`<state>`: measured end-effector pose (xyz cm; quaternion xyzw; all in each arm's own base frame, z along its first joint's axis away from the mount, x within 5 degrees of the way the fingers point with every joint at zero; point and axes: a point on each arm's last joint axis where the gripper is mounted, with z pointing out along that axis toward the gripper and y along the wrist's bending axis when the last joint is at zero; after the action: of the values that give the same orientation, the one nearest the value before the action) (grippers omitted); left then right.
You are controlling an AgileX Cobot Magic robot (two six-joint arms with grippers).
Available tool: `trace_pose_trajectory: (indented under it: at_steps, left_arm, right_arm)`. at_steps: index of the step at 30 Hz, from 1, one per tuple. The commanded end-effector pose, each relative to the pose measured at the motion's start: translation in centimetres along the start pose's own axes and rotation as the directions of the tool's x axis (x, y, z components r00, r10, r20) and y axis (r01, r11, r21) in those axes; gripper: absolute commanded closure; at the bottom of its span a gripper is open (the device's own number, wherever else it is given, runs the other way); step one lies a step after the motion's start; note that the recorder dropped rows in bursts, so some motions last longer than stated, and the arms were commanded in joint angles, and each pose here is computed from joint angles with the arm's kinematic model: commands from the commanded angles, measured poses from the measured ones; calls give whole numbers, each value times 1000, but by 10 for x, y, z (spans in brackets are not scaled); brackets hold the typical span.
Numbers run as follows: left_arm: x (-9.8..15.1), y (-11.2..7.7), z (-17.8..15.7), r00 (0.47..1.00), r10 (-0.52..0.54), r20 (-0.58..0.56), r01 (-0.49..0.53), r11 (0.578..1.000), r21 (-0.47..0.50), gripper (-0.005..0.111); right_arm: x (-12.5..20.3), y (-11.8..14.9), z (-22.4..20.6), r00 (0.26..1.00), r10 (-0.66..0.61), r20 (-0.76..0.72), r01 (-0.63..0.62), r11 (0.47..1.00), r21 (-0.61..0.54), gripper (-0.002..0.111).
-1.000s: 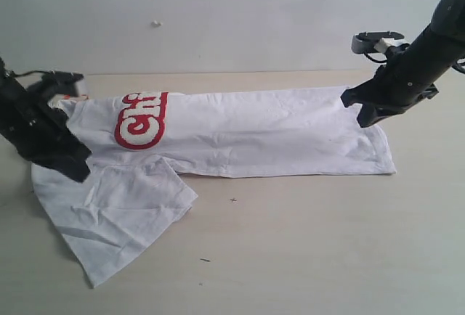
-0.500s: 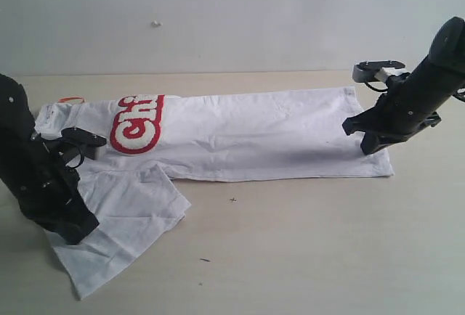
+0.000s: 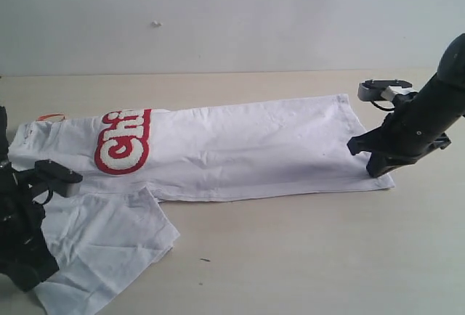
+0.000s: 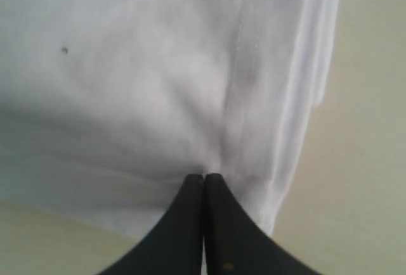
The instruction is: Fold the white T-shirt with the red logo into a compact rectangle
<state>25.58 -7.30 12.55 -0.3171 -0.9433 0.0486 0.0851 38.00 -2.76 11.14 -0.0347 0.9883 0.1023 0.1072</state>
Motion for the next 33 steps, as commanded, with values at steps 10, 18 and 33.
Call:
trace_pose_trajectory:
  at_steps: [10, 18, 33]
  left_arm:
    - [-1, 8, -77, 816, -152, 557, 263, 957, -124, 107]
    - [-25, 24, -46, 781, -192, 595, 316, 942, -110, 107]
    - [-25, 22, -60, 787, -193, 586, 307, 946, -102, 107]
  right_arm:
    - [7, 37, -58, 982, -76, 174, 72, 997, 29, 108]
    - [13, 39, -6, 992, -116, 49, 112, 992, 65, 108]
    - [53, 42, -36, 997, -72, 23, 69, 990, 123, 108]
